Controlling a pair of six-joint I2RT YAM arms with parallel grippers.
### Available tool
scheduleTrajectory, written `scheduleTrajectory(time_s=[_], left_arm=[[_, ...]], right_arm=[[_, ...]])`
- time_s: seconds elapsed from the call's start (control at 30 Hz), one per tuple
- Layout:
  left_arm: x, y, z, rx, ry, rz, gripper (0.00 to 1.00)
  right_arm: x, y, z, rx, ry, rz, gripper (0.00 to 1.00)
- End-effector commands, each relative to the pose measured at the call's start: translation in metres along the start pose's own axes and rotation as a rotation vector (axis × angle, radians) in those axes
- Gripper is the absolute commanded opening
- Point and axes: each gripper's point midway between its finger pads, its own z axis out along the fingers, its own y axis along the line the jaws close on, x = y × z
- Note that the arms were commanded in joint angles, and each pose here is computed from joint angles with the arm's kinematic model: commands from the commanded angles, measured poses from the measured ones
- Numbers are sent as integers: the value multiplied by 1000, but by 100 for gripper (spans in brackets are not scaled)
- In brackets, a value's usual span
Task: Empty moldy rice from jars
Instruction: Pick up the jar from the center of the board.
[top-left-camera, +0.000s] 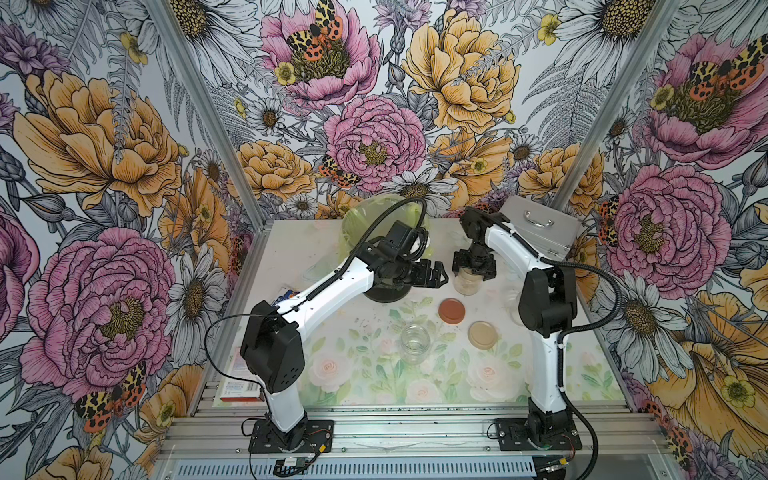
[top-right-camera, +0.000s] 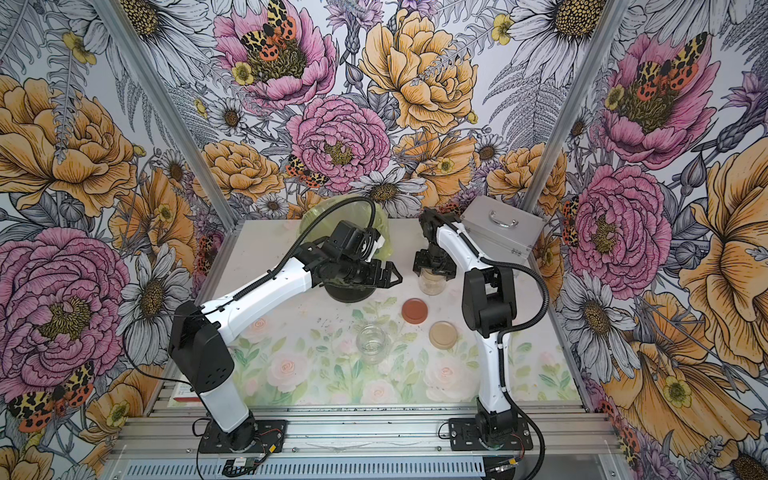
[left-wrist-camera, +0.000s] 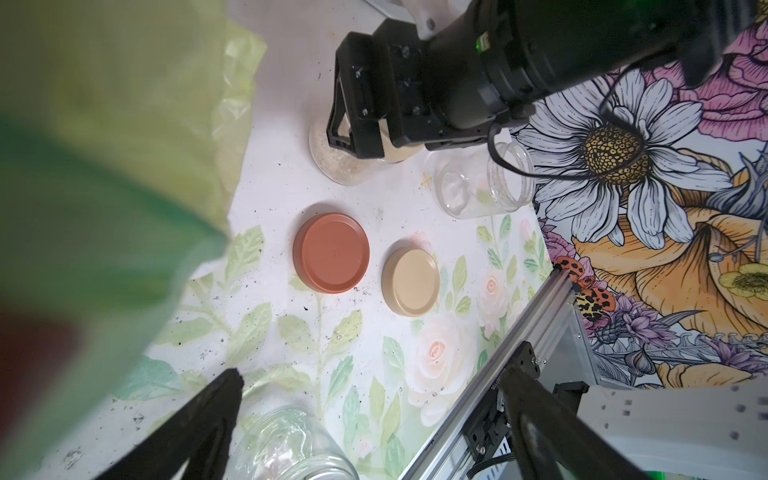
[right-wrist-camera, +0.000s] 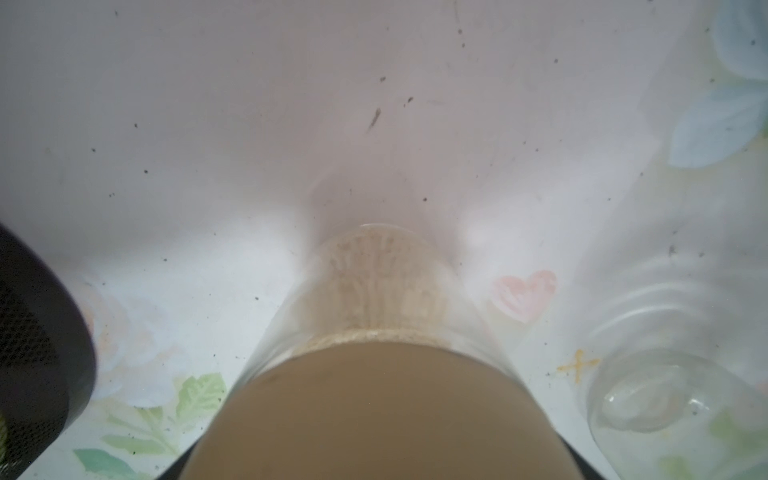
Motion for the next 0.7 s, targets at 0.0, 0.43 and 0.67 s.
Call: scheduleTrajectory(time_s=[0.0, 0.43, 0.67], left_arm=[[-22, -13, -28, 31, -93, 64, 99], [-6, -33, -51, 97, -236, 373, 99], [12, -40, -46, 111, -285, 495, 99]], right_arm=[[5, 2, -52, -75, -69, -20, 26], [51, 15, -106, -190, -29, -42, 23], [82, 27, -136, -230, -14, -79, 23]])
